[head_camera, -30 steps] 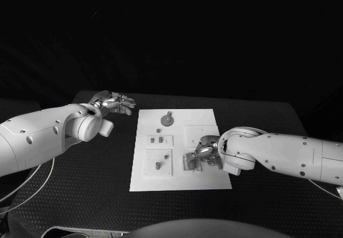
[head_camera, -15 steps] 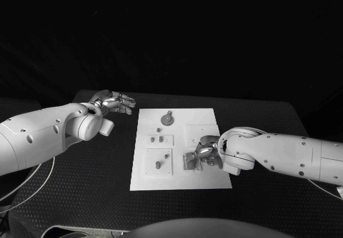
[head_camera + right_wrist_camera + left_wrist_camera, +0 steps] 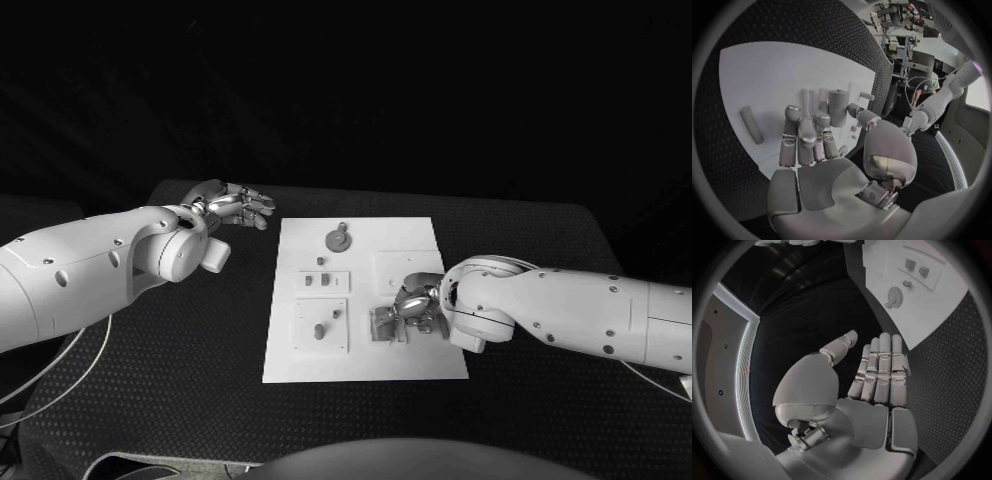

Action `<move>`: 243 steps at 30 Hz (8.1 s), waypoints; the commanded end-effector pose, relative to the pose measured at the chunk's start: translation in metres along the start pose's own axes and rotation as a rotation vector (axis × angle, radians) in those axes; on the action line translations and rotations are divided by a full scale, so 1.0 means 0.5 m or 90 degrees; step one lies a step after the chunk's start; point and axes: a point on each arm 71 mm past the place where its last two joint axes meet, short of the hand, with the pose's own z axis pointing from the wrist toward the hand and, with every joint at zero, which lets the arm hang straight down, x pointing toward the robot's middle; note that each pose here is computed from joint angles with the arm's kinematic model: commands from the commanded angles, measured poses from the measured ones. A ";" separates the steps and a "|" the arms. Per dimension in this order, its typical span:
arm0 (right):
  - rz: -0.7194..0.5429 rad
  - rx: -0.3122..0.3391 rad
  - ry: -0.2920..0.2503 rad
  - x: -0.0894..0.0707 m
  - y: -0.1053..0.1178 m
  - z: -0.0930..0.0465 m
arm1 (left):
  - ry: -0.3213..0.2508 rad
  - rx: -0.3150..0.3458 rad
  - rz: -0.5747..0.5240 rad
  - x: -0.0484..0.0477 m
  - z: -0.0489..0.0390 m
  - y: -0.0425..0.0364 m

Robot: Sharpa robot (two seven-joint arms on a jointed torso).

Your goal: Assemble the parts on the task board

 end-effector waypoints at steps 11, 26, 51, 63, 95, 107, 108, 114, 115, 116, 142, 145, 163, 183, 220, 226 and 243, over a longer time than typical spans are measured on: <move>-0.007 -0.006 0.011 0.004 0.001 0.000 | 0.010 0.004 -0.004 0.003 0.000 -0.003; 0.000 -0.016 -0.006 -0.001 0.001 -0.001 | 0.009 0.004 -0.004 0.002 0.000 -0.003; -0.081 0.056 -0.130 -0.150 -0.098 -0.086 | 0.013 0.007 -0.003 0.008 0.004 -0.005; -0.137 0.099 -0.105 -0.113 -0.137 -0.075 | 0.013 0.006 -0.003 0.007 0.004 -0.004; -0.162 0.112 -0.024 -0.008 -0.156 -0.019 | 0.012 -0.001 -0.003 0.000 0.001 0.000; -0.174 0.102 -0.009 0.033 -0.143 0.003 | 0.011 -0.001 -0.003 -0.001 0.001 0.001; -0.174 0.100 -0.010 0.033 -0.142 0.003 | 0.011 -0.001 -0.003 -0.001 0.000 0.001; -0.175 0.089 -0.009 0.038 -0.131 0.004 | 0.014 0.000 -0.003 0.002 0.001 0.000; -0.175 0.088 -0.009 0.039 -0.130 0.004 | 0.014 -0.001 -0.003 0.002 0.001 0.000; -0.175 0.086 -0.010 0.039 -0.128 0.004 | 0.013 -0.001 -0.003 0.002 0.001 0.000; 0.020 0.006 -0.061 0.022 -0.084 -0.026 | 0.012 -0.001 -0.003 0.001 0.001 0.001; 0.031 0.002 -0.065 0.019 -0.081 -0.029 | 0.011 -0.002 -0.003 0.000 0.001 0.001; 0.042 -0.005 -0.040 0.024 -0.065 -0.028 | 0.012 -0.003 -0.003 0.001 0.001 0.001; 0.025 0.002 -0.028 0.023 -0.063 -0.016 | 0.015 -0.005 -0.003 0.000 0.000 0.002; 0.011 -0.007 -0.011 0.032 -0.050 -0.004 | 0.017 -0.006 -0.003 0.000 0.000 0.003; 0.014 -0.011 -0.011 0.033 -0.048 -0.004 | 0.017 -0.006 -0.003 0.001 0.001 0.002; 0.032 -0.029 -0.033 0.029 -0.050 -0.013 | 0.018 -0.007 -0.003 0.001 0.001 0.003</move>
